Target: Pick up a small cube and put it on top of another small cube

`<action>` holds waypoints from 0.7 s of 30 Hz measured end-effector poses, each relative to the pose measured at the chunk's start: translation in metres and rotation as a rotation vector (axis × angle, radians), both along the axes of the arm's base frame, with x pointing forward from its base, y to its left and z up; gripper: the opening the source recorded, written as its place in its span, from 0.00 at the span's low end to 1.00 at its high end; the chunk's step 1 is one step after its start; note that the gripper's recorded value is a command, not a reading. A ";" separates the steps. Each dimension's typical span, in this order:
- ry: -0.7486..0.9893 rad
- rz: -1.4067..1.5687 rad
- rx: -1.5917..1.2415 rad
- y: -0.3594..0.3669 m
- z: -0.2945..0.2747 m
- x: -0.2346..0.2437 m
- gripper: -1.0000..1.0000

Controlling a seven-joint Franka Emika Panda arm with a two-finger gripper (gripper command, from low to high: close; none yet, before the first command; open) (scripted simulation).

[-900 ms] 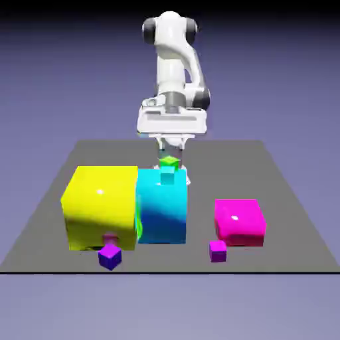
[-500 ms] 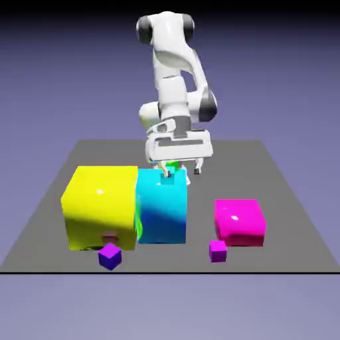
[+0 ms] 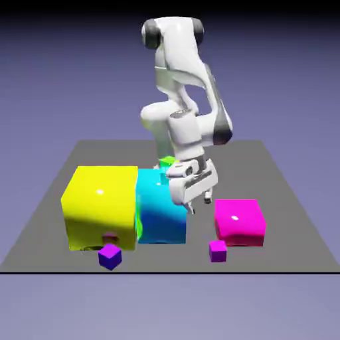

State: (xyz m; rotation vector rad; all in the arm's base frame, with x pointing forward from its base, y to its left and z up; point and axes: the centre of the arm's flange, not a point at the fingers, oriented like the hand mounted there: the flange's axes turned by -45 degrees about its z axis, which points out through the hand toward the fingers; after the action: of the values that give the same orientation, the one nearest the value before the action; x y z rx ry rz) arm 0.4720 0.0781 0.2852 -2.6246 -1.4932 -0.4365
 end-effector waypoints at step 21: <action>0.083 0.608 -0.090 0.058 -0.133 0.013 0.50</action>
State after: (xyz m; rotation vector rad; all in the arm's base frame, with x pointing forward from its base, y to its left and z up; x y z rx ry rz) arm 0.4845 0.1358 0.1518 -2.0480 -2.1908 -0.1981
